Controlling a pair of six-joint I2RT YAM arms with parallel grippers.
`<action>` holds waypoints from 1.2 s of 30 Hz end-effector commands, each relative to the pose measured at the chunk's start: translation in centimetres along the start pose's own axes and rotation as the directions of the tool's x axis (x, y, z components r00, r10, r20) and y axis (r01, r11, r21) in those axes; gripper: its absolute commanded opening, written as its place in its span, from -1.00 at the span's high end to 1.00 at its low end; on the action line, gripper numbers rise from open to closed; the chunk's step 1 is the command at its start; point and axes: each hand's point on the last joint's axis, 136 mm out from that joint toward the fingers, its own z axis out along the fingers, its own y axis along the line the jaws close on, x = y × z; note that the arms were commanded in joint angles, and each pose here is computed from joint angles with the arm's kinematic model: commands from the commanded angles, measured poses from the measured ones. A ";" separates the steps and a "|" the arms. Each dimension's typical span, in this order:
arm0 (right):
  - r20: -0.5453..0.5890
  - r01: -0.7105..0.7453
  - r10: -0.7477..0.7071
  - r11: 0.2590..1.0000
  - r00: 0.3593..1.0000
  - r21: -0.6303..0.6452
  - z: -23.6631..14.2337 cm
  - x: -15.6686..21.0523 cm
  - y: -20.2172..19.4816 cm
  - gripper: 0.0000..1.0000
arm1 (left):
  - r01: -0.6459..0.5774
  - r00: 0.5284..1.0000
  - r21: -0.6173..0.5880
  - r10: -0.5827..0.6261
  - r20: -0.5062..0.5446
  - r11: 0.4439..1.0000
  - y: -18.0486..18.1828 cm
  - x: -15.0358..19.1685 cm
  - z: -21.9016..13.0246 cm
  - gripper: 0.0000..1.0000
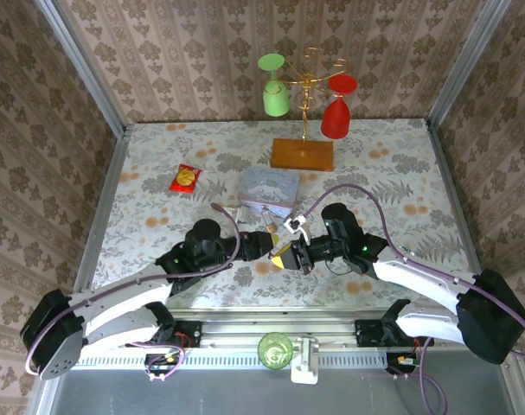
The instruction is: Unlock the padlock with the key
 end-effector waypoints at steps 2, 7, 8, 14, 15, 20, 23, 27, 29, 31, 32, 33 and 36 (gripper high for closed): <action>0.036 0.053 -0.052 0.998 0.998 -0.035 -0.2 -1.4 1.0 1.00 | 0.008 1.000 0.021 -0.008 -0.030 1.000 -0.5 0.4 0.6 0.13; 0.037 0.059 -0.058 0.998 0.998 -0.034 0.0 -1.5 0.8 1.00 | 0.023 1.000 0.035 -0.023 -0.003 0.999 -0.5 0.1 0.6 0.25; 0.034 0.059 -0.058 0.998 0.998 -0.028 0.1 -1.4 0.6 1.00 | 0.027 1.000 0.049 -0.027 0.005 0.998 -0.7 0.0 0.6 0.31; 0.066 0.071 -0.071 0.997 0.995 0.003 0.1 -2.0 -0.1 1.00 | 0.049 0.999 0.071 -0.048 -0.021 0.996 -0.8 0.8 0.9 0.54; 0.071 0.072 -0.072 0.997 0.995 0.007 0.1 -2.1 -0.1 1.00 | 0.052 0.999 0.069 -0.050 -0.021 0.996 -0.6 0.9 0.8 0.59; 0.065 0.062 -0.063 0.998 0.996 0.021 -0.1 -1.9 -0.5 1.00 | 0.058 0.998 0.050 -0.057 -0.005 0.997 0.1 0.8 0.5 0.85; 0.053 0.052 -0.053 0.998 0.997 0.028 -0.1 -1.5 -0.8 1.00 | 0.054 0.999 0.044 -0.054 -0.001 0.998 0.2 0.7 0.4 1.00; 0.041 0.046 -0.049 0.997 0.998 0.062 -0.4 -1.0 -1.3 1.00 | 0.055 0.998 0.036 -0.056 0.017 0.998 0.4 0.5 0.3 1.00; 0.043 0.047 -0.050 0.995 0.998 0.085 -0.6 -0.9 -1.5 1.00 | 0.053 0.998 0.036 -0.054 0.025 0.998 0.4 0.3 0.3 1.00; 0.053 0.047 -0.052 0.994 0.997 0.099 -1.0 -1.0 -1.6 1.00 | 0.054 0.998 0.029 -0.055 0.040 0.998 0.6 0.2 0.2 1.00; 0.058 0.044 -0.051 0.992 0.997 0.115 -1.2 -0.9 -1.7 1.00 | 0.049 0.997 0.022 -0.050 0.051 0.999 0.7 0.1 0.1 1.00; 0.063 0.041 -0.049 0.991 0.997 0.126 -1.3 -1.0 -1.8 1.00 | 0.041 0.997 0.010 -0.042 0.063 0.999 0.8 0.1 0.1 1.00; 0.083 0.019 -0.033 0.987 0.996 0.162 -1.6 -1.1 -2.4 1.00 | 0.004 0.995 -0.028 -0.001 0.098 1.000 0.7 0.2 0.2 1.00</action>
